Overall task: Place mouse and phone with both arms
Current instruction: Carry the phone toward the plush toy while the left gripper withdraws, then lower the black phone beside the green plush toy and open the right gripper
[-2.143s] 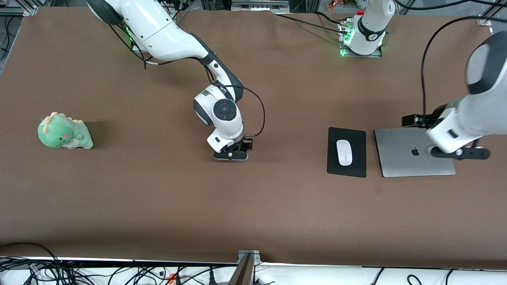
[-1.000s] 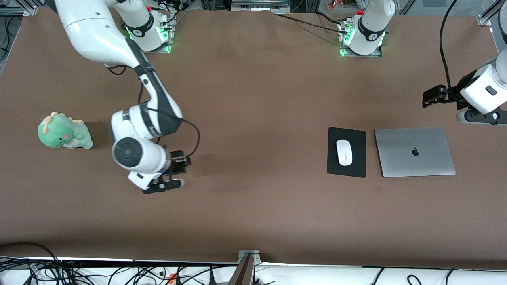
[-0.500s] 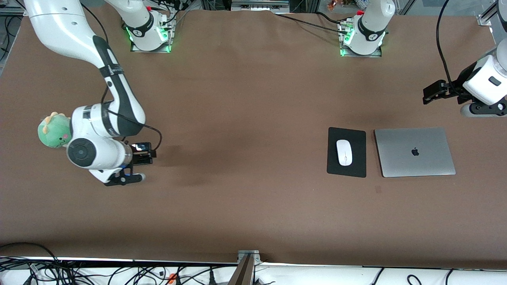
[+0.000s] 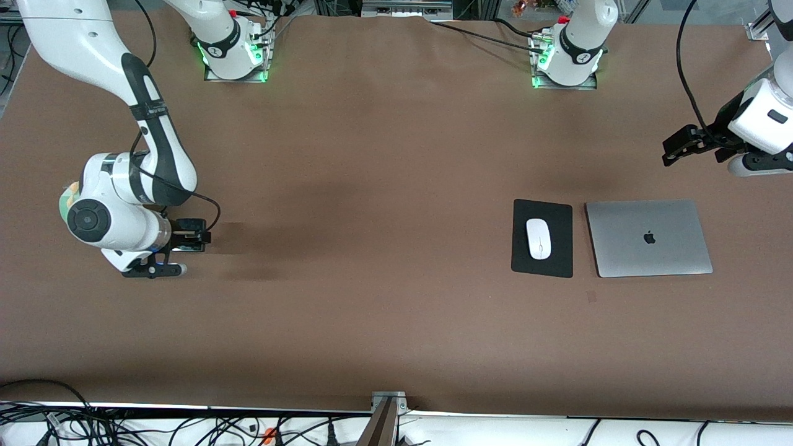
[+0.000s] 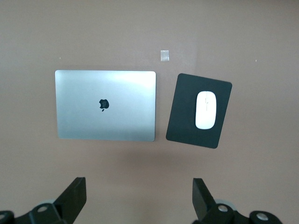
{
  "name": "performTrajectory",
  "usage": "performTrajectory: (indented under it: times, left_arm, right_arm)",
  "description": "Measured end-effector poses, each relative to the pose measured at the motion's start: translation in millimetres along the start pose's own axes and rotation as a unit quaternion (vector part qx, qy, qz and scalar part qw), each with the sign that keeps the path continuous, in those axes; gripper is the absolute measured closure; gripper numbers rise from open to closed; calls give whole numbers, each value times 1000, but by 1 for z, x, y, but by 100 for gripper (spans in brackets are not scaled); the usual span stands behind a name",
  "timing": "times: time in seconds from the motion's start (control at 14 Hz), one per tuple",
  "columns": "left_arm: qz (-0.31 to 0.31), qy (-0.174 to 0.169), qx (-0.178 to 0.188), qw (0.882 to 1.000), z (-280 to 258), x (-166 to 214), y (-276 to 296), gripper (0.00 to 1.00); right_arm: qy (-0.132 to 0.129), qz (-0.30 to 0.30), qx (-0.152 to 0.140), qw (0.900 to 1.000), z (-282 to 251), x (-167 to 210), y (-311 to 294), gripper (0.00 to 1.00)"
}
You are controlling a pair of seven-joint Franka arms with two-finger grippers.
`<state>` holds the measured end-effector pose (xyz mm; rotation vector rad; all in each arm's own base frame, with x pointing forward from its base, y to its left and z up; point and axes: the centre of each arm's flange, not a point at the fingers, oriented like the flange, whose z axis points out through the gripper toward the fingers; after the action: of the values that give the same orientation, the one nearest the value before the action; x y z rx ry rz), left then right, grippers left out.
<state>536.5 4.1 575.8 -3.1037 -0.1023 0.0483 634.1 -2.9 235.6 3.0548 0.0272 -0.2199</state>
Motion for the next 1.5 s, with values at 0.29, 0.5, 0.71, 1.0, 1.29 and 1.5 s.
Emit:
performTrajectory:
  times: [0.29, 0.5, 0.71, 1.0, 1.29, 1.5]
  left_arm:
    - [10, -1, 0, 1000, 1, -2, 1, 0]
    - [12, -1, 0, 1000, 1, -2, 2, 0]
    - [12, -2, 0, 1000, 1, -2, 2, 0]
    - [12, -3, 0, 1000, 1, -3, 2, 0]
    - [13, -4, 1, 1000, 2, -3, 3, 0]
    - [14, -5, 1, 1000, 2, -3, 4, 0]
  right_arm:
    - [13, 14, -8, 1000, 26, -18, 34, 19]
    - [16, 21, -5, 1000, 30, -38, 41, 19]
    - [45, 24, -3, 999, 38, -53, 44, 19]
    - [57, 30, -2, 998, 51, -62, 49, 19]
    - [69, 28, -4, 997, 67, -61, 56, 19]
    - [71, 24, -4, 997, 72, -60, 52, 19]
